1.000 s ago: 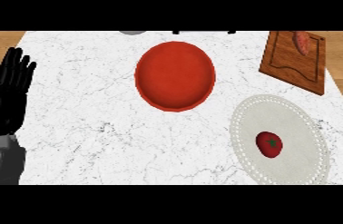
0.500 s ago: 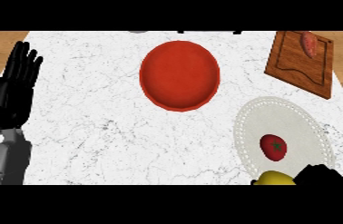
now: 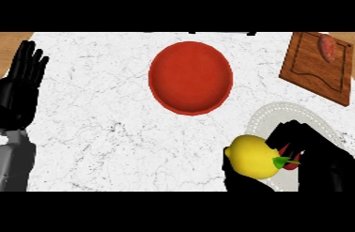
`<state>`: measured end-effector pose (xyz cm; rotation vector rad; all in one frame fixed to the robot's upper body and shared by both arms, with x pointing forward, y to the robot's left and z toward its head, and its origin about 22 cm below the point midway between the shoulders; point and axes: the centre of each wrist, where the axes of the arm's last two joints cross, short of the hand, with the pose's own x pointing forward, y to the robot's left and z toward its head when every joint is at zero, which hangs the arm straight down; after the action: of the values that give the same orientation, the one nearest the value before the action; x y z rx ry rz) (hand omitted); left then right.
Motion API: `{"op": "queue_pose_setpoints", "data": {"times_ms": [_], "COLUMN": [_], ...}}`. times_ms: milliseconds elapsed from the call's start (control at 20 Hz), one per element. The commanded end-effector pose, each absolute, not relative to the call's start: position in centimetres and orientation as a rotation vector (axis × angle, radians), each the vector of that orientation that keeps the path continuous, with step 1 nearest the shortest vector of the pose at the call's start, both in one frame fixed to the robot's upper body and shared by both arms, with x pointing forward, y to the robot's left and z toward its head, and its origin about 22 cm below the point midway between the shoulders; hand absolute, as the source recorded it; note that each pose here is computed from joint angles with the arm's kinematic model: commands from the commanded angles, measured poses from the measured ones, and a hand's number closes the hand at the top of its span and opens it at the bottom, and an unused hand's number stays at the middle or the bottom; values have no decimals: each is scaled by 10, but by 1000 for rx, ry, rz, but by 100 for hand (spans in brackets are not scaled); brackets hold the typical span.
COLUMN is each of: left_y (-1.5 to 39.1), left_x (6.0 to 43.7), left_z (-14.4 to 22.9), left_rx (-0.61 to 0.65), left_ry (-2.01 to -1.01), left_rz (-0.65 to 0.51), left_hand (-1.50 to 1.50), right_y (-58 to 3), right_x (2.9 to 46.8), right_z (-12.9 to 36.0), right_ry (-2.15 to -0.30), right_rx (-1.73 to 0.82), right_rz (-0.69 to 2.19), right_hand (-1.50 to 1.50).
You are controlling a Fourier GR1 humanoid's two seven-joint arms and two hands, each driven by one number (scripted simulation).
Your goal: Pick the lemon from the placemat and place it in the bowl
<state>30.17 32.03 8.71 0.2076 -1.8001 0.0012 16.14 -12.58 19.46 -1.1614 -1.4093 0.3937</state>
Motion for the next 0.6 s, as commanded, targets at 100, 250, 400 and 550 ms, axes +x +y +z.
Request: {"op": "queue_pose_setpoints", "data": {"times_ms": [100, 250, 400, 550], "left_y": [328, 311, 312, 322], "left_x": [303, 312, 308, 311], "left_z": [84, 91, 81, 84], "left_rx": [212, 184, 191, 212], "left_ry": [-1796, -1808, -1801, -1814], "left_rz": [-15, -8, -6, 8], "left_hand": [0, 0, 0, 0], "right_y": [-99, -87, -77, -70], "right_x": [218, 253, 283, 315], "right_z": [209, 205, 206, 193], "right_ry": [-1224, -1204, -1169, -1133], "right_rx": [-1113, -1032, -1017, -1009], "right_rz": [403, 418, 420, 446], "right_hand": [150, 150, 150, 150]}}
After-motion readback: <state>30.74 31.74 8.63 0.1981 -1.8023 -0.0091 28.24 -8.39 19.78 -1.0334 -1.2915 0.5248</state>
